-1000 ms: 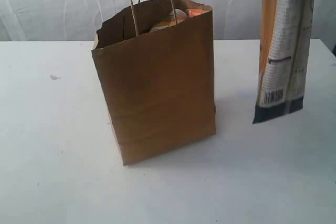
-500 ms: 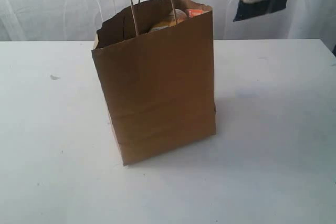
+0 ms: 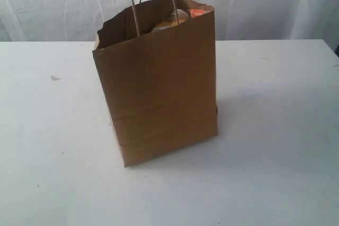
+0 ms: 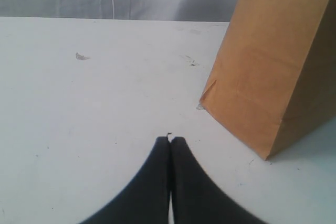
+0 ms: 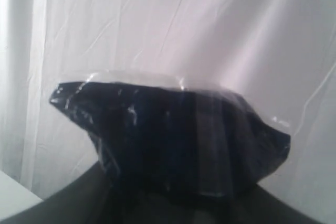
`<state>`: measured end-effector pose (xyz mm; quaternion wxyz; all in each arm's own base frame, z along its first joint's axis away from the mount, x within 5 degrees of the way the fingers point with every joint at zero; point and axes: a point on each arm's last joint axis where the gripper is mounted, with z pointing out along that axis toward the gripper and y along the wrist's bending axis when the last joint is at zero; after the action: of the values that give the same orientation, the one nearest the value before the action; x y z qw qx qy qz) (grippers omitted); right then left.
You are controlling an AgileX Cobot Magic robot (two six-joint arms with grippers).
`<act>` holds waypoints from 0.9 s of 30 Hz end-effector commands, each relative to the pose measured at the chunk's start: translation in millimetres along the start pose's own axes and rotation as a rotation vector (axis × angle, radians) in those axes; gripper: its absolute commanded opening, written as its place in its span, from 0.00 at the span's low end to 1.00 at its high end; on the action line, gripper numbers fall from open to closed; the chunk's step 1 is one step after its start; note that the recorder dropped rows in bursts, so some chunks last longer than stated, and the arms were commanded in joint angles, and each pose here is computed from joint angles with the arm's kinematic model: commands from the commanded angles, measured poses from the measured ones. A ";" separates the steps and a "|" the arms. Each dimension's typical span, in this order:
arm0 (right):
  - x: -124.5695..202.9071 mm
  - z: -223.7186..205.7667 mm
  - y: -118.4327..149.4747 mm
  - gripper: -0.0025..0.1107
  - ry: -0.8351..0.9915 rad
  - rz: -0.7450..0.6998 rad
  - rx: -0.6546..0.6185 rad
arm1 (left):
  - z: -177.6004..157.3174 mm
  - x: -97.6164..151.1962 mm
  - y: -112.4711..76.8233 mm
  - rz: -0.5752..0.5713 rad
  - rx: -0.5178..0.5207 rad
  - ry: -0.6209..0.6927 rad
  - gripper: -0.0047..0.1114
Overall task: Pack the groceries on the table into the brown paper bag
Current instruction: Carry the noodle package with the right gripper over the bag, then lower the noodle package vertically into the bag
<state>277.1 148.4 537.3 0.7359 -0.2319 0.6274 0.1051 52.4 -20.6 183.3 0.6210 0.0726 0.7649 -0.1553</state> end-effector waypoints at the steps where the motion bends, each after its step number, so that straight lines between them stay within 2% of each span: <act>1: -17.6 1.3 12.5 0.02 -0.129 -0.015 -0.020 | 0.0 0.8 0.2 -0.007 -0.002 -0.004 0.04; 11: -10.3 12.1 41.0 0.02 -0.101 -0.006 -0.106 | 0.0 0.7 0.3 -0.007 -0.002 -0.006 0.04; 18: 3.9 20.3 65.9 0.02 -0.001 -0.008 -0.190 | 0.0 0.7 0.3 -0.007 -0.002 -0.006 0.04; 24: 13.5 21.7 68.9 0.02 0.099 0.103 -0.208 | 0.0 0.7 0.3 -0.007 -0.002 -0.006 0.04; 27: 18.9 20.8 70.1 0.02 0.159 0.102 -0.218 | 0.0 0.7 0.3 -0.007 -0.002 -0.006 0.04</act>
<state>275.7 223.2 489.1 0.6240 -0.3003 0.6984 0.1807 52.4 -20.6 183.3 0.6210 0.0726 0.7649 -0.1553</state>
